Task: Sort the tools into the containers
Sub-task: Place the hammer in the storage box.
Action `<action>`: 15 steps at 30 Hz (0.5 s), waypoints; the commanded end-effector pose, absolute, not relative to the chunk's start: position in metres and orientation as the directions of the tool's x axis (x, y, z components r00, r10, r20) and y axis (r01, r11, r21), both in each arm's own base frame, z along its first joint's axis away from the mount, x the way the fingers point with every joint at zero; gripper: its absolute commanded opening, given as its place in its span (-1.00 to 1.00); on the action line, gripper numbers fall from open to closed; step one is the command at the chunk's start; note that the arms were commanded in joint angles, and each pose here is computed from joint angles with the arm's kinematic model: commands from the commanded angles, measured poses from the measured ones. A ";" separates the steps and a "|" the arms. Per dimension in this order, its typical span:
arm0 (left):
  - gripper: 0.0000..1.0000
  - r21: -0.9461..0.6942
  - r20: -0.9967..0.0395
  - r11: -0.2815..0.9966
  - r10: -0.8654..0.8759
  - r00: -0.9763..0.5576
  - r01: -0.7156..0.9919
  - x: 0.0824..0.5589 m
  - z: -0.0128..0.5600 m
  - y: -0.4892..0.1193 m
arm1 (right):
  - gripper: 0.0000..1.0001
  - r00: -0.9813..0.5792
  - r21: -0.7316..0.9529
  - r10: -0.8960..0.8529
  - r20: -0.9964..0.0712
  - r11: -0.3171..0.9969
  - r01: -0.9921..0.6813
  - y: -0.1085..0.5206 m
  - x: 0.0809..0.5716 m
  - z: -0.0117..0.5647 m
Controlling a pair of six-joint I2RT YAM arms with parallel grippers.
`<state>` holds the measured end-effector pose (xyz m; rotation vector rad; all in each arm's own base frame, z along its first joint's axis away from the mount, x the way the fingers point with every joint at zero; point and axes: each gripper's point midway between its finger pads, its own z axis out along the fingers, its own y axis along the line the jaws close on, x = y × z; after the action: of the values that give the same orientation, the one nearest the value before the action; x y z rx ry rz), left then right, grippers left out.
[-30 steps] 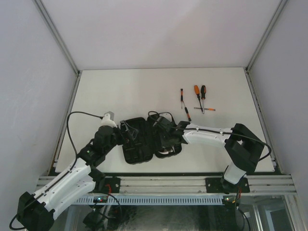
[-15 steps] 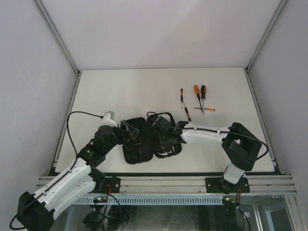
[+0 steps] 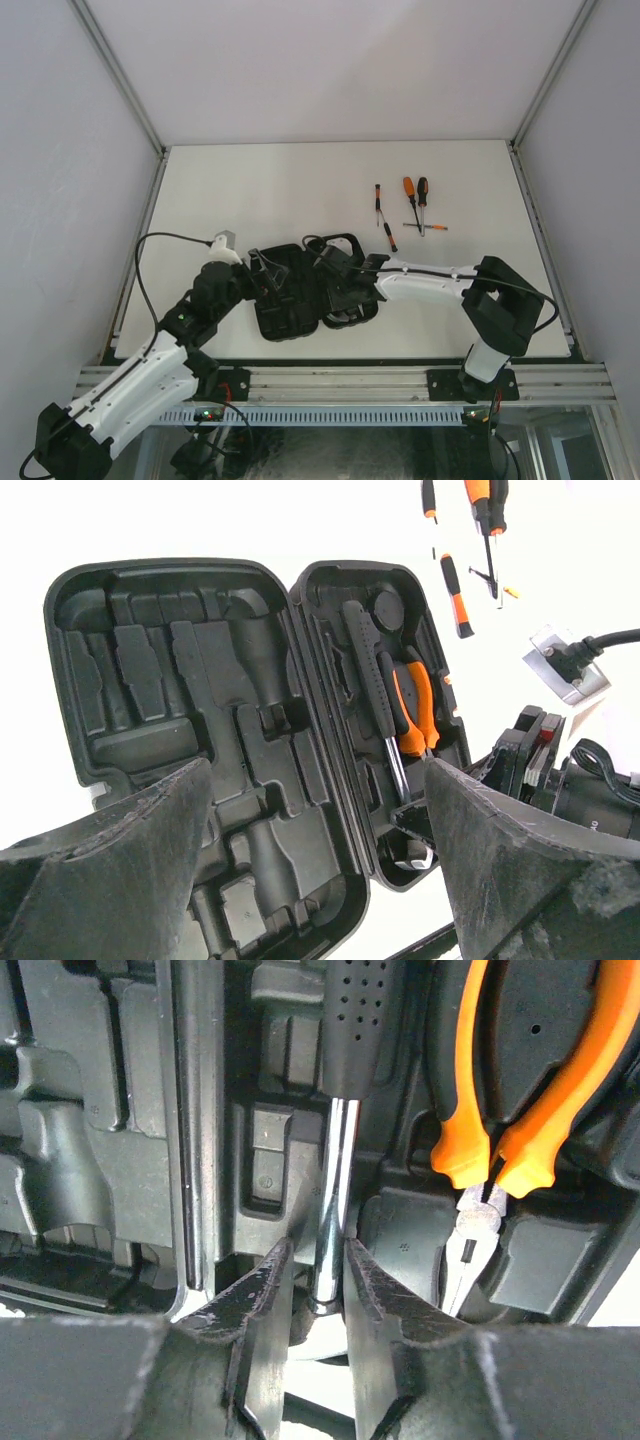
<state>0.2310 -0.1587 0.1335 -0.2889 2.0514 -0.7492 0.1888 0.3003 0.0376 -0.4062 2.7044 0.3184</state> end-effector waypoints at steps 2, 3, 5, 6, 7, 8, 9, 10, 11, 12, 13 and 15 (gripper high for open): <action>0.79 -0.619 -0.677 0.782 -0.487 -0.552 0.069 0.231 0.130 -0.155 | -0.44 -0.848 0.148 -0.222 -0.480 0.933 -0.328 0.304 0.197 0.061; 0.79 -0.619 -0.676 0.782 -0.487 -0.553 0.068 0.231 0.130 -0.156 | -0.42 -0.844 0.148 -0.222 -0.488 0.932 -0.330 0.304 0.198 0.063; 0.79 -0.618 -0.677 0.783 -0.484 -0.555 0.072 0.231 0.131 -0.157 | -0.36 -0.834 0.146 -0.220 -0.507 0.931 -0.335 0.304 0.199 0.068; 0.79 -0.618 -0.677 0.783 -0.483 -0.555 0.072 0.232 0.131 -0.157 | -0.34 -0.827 0.145 -0.219 -0.518 0.930 -0.337 0.304 0.200 0.072; 0.79 -0.618 -0.678 0.783 -0.483 -0.554 0.073 0.232 0.132 -0.157 | -0.32 -0.820 0.142 -0.219 -0.529 0.929 -0.340 0.304 0.200 0.075; 0.79 -0.618 -0.677 0.783 -0.484 -0.555 0.071 0.232 0.132 -0.157 | -0.30 -0.810 0.141 -0.220 -0.543 0.927 -0.346 0.304 0.200 0.079; 0.79 -0.618 -0.677 0.783 -0.485 -0.554 0.070 0.232 0.132 -0.157 | -0.27 -0.802 0.144 -0.221 -0.555 0.924 -0.354 0.305 0.200 0.083; 0.79 -0.618 -0.677 0.784 -0.485 -0.554 0.069 0.232 0.132 -0.157 | -0.25 -0.793 0.150 -0.216 -0.570 0.921 -0.359 0.306 0.200 0.087; 0.79 -0.617 -0.678 0.784 -0.484 -0.553 0.070 0.232 0.132 -0.157 | -0.24 -0.786 0.156 -0.213 -0.581 0.918 -0.365 0.307 0.200 0.091; 0.79 -0.617 -0.678 0.784 -0.485 -0.552 0.070 0.233 0.132 -0.157 | -0.23 -0.779 0.162 -0.209 -0.591 0.915 -0.369 0.307 0.200 0.094; 0.79 -0.617 -0.678 0.784 -0.484 -0.553 0.070 0.233 0.132 -0.157 | -0.22 -0.771 0.168 -0.204 -0.603 0.912 -0.373 0.307 0.201 0.097; 0.79 -0.615 -0.679 0.785 -0.483 -0.554 0.069 0.234 0.132 -0.157 | -0.20 -0.754 0.180 -0.194 -0.627 0.906 -0.382 0.308 0.202 0.103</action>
<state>0.2308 -0.1584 0.1348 -0.2894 2.0467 -0.7513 0.1928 0.3012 0.0763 -0.4145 2.5615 0.3320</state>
